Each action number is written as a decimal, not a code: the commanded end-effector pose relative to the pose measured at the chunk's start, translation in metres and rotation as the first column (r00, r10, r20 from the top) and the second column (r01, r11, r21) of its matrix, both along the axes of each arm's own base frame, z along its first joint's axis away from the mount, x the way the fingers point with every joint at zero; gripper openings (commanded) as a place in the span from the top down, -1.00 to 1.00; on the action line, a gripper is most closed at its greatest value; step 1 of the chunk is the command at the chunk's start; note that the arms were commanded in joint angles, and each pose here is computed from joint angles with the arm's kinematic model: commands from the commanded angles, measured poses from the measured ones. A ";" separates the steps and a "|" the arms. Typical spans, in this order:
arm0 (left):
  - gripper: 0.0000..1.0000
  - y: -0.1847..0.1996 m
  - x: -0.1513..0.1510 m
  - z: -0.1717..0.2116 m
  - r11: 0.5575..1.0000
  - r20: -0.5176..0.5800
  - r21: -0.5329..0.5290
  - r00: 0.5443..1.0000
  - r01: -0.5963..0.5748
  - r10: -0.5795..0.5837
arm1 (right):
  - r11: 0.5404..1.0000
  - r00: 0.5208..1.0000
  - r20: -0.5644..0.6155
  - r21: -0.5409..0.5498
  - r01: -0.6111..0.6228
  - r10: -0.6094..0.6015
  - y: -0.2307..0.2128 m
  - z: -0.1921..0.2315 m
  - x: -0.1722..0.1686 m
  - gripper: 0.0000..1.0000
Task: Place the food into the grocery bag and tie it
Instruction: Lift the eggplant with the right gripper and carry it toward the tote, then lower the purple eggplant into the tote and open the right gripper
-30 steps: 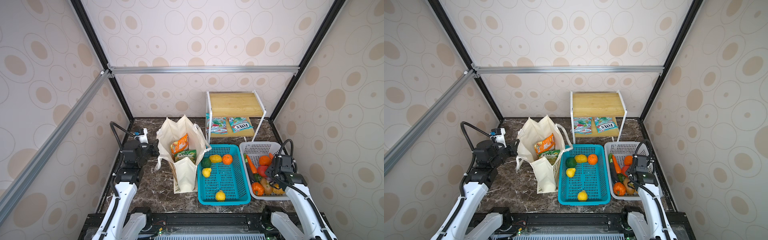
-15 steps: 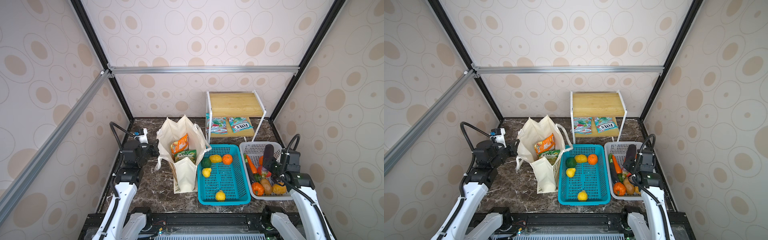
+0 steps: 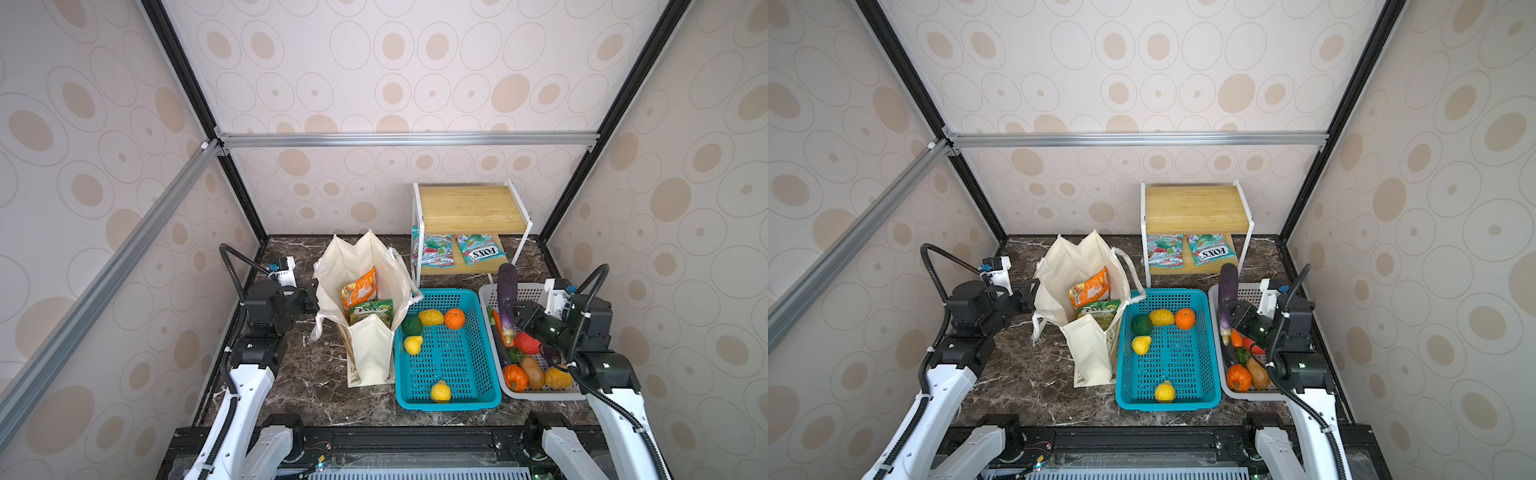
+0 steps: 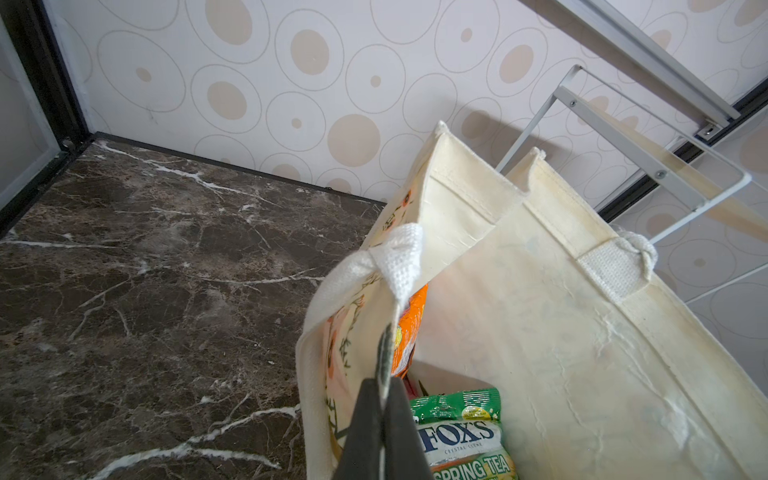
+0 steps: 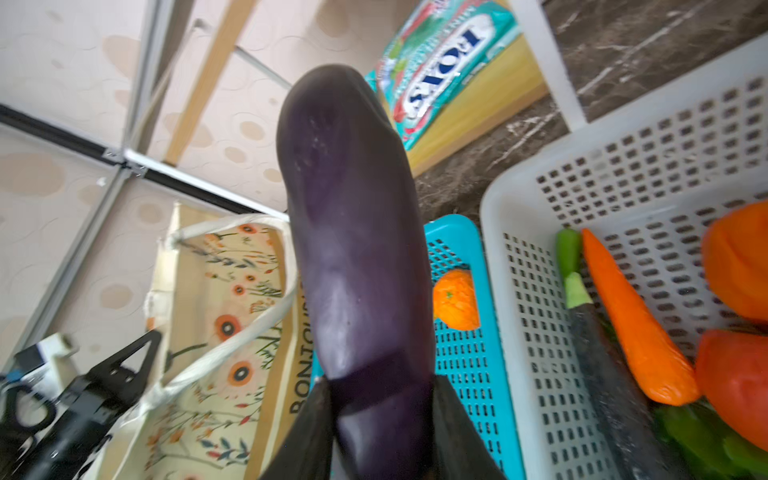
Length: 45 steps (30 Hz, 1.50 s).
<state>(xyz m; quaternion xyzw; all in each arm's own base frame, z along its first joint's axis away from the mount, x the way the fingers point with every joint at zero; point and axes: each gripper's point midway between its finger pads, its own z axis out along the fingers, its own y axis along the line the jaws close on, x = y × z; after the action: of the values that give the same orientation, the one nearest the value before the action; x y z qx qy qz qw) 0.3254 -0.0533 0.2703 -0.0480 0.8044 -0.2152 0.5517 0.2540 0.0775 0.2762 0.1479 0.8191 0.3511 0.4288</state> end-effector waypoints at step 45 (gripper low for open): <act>1.00 -0.022 0.002 0.025 0.984 0.037 -0.148 0.995 0.102 -0.098 | 0.680 0.860 -0.290 -0.527 -0.510 0.420 0.344 -0.107 0.085 0.66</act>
<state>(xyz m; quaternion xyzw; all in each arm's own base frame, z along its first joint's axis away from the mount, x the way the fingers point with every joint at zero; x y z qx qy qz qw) 0.3284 -0.0712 0.2773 -0.0601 0.7893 -0.2938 0.5359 0.3454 0.4369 0.2042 -0.1700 0.8946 0.2489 0.3298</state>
